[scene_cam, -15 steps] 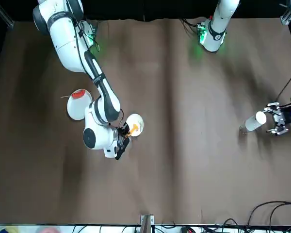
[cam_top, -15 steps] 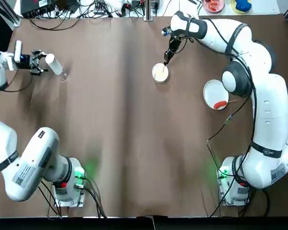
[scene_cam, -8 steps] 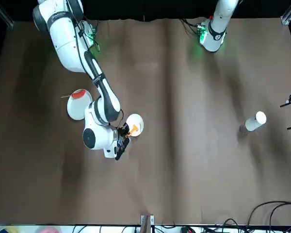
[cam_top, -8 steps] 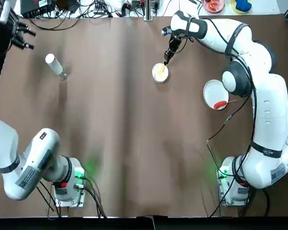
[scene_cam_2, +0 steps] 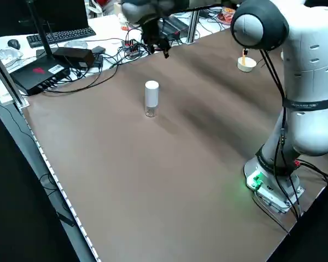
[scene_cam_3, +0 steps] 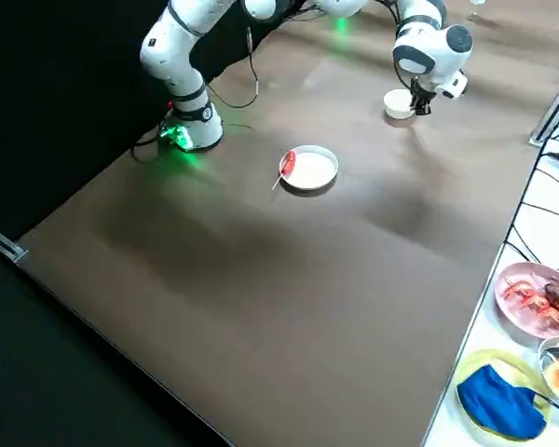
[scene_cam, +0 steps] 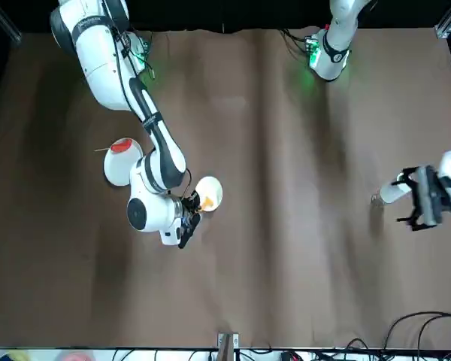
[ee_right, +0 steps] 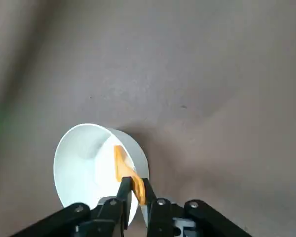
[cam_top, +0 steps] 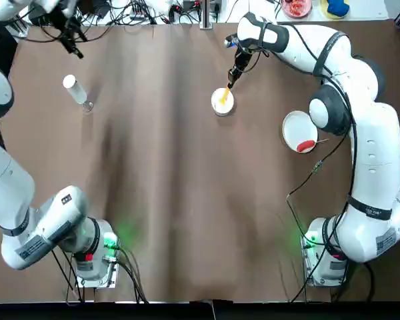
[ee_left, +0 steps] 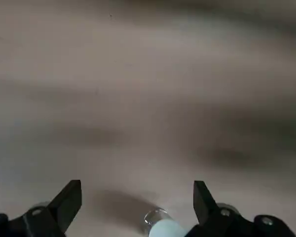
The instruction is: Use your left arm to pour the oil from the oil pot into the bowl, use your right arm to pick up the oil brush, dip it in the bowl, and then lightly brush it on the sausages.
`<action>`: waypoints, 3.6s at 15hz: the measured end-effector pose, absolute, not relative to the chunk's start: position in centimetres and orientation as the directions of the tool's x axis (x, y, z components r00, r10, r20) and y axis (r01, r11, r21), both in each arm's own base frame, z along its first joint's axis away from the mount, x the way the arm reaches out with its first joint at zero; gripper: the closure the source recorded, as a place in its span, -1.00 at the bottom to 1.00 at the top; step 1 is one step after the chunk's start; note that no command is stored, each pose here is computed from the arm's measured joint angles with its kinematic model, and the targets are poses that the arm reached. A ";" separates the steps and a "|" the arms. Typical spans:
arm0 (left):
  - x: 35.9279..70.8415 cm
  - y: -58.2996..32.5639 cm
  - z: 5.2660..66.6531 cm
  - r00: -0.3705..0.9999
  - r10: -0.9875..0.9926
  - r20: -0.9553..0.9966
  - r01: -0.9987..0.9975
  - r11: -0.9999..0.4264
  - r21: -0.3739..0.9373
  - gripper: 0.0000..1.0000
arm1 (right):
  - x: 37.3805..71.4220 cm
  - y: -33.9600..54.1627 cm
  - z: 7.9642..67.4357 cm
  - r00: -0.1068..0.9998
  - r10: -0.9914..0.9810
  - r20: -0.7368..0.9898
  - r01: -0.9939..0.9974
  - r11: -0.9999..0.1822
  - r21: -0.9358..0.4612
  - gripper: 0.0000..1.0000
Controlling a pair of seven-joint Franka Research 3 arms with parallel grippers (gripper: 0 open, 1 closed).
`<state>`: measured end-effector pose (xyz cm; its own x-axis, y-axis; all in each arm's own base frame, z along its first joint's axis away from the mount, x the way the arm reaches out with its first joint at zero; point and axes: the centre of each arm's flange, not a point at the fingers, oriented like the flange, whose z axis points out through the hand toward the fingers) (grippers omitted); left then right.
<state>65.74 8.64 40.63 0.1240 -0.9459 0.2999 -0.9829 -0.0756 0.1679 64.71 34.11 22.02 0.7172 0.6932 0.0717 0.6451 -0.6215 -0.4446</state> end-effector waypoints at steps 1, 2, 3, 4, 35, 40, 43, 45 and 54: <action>66.0 6.2 40.8 0.120 -0.957 0.263 -0.982 -0.076 0.172 -1.00 | 64.8 34.1 22.4 0.718 0.692 0.077 0.646 -0.621 -0.445 0.82; 66.2 3.6 41.1 0.124 -0.965 0.231 -0.981 -0.083 0.177 -1.00 | 64.9 34.1 22.7 0.718 0.691 0.082 0.647 -0.621 -0.443 0.82; 66.3 1.1 41.4 0.126 -0.970 0.206 -0.980 -0.089 0.180 -1.00 | 64.9 34.0 23.0 0.717 0.693 0.078 0.646 -0.619 -0.447 0.82; 66.3 -1.2 41.7 0.131 -0.973 0.189 -0.979 -0.097 0.182 -1.00 | 64.6 34.0 23.2 0.711 0.700 0.064 0.644 -0.613 -0.457 0.82; 59.3 -9.9 56.9 0.984 -0.168 -0.065 -0.174 -0.981 -0.086 -1.00 | 59.3 1.7 24.2 0.593 0.420 -0.687 0.139 -0.894 -0.426 0.90; 59.7 -5.7 57.5 0.994 -0.096 -0.053 -0.100 -0.991 -0.090 -1.00 | 57.7 1.4 20.9 0.578 0.409 -0.706 0.108 -0.896 -0.430 0.90; 59.8 -5.4 57.7 0.996 -0.079 -0.047 -0.084 -0.992 -0.092 -1.00 | 57.3 1.5 19.6 0.598 0.401 -0.694 0.113 -0.899 -0.422 0.90; 59.8 -4.3 58.1 0.998 -0.043 -0.038 -0.047 -0.994 -0.097 -1.00 | 57.2 1.4 19.1 0.604 0.397 -0.691 0.113 -0.901 -0.419 0.90; 55.0 -1.8 63.8 0.997 0.055 0.061 0.055 -0.998 -0.002 -1.00 | 58.9 -3.0 19.1 0.654 0.408 -0.637 0.214 -0.908 -0.361 0.90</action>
